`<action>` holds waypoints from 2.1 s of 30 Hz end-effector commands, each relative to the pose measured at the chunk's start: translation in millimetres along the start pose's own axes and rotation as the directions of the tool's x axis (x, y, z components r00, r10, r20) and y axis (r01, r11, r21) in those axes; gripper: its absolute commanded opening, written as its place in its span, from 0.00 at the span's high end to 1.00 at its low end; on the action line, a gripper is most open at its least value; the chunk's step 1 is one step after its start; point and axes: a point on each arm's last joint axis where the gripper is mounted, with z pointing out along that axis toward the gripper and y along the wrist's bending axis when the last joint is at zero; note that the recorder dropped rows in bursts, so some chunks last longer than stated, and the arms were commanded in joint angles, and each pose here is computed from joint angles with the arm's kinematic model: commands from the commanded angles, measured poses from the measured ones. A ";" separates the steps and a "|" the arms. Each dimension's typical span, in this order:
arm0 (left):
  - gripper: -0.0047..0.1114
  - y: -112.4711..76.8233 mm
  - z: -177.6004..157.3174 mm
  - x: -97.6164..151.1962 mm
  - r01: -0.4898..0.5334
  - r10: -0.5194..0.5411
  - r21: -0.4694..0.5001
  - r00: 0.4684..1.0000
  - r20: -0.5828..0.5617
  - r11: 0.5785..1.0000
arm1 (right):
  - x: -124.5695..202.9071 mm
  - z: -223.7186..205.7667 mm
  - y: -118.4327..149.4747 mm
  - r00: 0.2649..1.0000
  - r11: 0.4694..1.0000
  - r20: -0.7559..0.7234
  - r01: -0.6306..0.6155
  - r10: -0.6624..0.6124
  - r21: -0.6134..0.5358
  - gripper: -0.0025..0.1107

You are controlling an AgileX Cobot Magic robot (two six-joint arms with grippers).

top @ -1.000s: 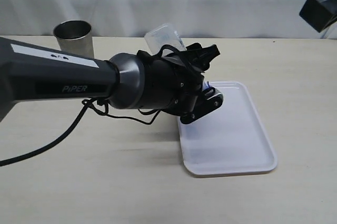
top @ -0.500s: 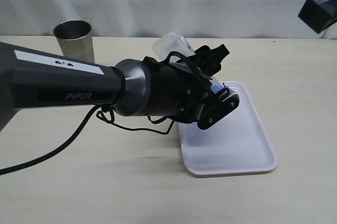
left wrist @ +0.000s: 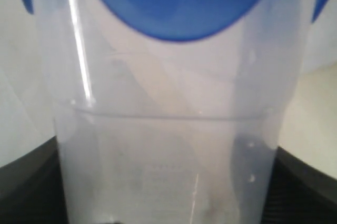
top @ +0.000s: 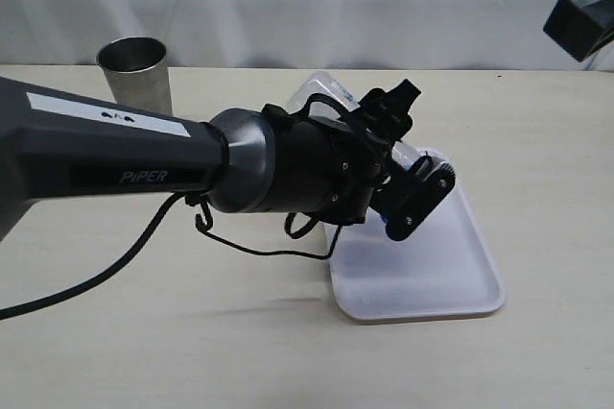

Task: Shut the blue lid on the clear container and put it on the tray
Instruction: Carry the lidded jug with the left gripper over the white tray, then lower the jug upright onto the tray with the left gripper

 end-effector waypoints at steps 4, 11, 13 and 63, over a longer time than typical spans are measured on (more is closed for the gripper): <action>0.96 13.8 7.7 -2.3 0.503 -0.484 0.054 0.789 0.377 0.862 | 2.1 -1.1 -0.4 1.000 1.000 -0.014 0.012 -0.012 0.005 0.94; 0.96 29.1 15.3 14.6 0.826 -0.753 0.232 0.305 0.583 0.514 | 2.3 -1.1 -0.4 1.000 1.000 -0.017 0.022 -0.022 0.004 0.94; 0.96 27.8 21.0 16.2 0.856 -0.789 0.317 0.156 0.594 0.408 | 2.3 -1.1 -0.4 1.000 1.000 -0.017 0.022 -0.022 0.004 0.94; 0.27 -51.9 98.9 -4.3 0.707 -0.749 0.693 -0.380 0.543 0.144 | 2.9 -1.1 -0.4 0.999 1.000 -0.024 0.026 -0.026 0.004 0.94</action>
